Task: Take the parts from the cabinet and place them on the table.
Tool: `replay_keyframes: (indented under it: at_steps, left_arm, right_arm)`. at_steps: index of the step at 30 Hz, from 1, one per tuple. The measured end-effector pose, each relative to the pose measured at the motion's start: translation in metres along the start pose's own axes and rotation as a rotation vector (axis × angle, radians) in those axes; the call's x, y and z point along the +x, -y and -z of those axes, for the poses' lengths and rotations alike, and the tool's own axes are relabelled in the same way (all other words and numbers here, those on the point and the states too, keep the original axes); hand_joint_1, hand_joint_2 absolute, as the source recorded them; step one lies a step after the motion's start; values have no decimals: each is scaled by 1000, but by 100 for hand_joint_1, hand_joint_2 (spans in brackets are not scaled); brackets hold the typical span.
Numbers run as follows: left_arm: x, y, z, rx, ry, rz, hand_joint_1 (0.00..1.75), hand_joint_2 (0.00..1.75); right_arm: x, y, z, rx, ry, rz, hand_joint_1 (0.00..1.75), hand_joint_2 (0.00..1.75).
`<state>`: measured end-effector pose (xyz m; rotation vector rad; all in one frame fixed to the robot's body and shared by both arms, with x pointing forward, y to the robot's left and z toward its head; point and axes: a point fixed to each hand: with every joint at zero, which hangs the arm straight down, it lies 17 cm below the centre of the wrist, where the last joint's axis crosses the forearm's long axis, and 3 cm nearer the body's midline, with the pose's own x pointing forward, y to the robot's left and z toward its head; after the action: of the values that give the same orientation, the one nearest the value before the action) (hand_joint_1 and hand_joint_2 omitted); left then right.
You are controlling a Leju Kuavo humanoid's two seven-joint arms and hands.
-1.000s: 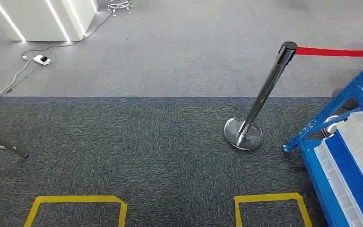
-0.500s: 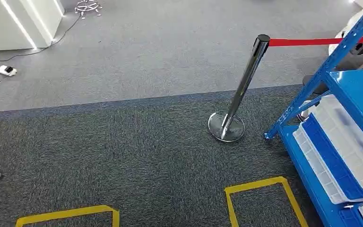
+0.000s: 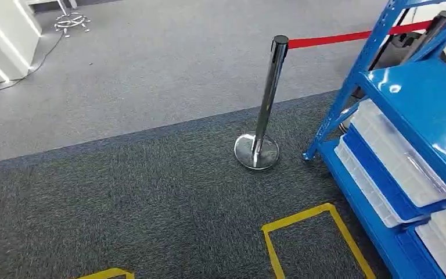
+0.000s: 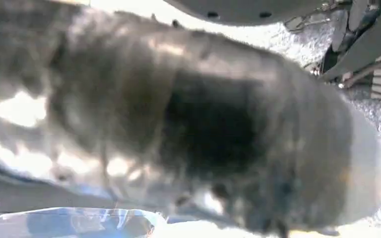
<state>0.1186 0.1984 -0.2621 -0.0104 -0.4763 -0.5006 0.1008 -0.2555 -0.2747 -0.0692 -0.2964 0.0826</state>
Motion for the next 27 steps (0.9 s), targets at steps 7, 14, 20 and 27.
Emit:
replay_keyframes:
  at_steps: [7,14,20,27]
  left_arm:
    - [4,-4,2,7,6,-2,0,0]
    - [1,-2,0,4,1,-3,0,0]
    - [2,-3,1,4,3,-5,0,0]
    - [3,-3,1,5,4,-5,0,0]
  right_arm:
    - [0,0,0,0,4,2,0,0]
    - [1,1,0,-1,5,2,0,0]
    - [1,1,0,-2,6,2,0,0]
    - [2,1,0,-2,7,0,0,0]
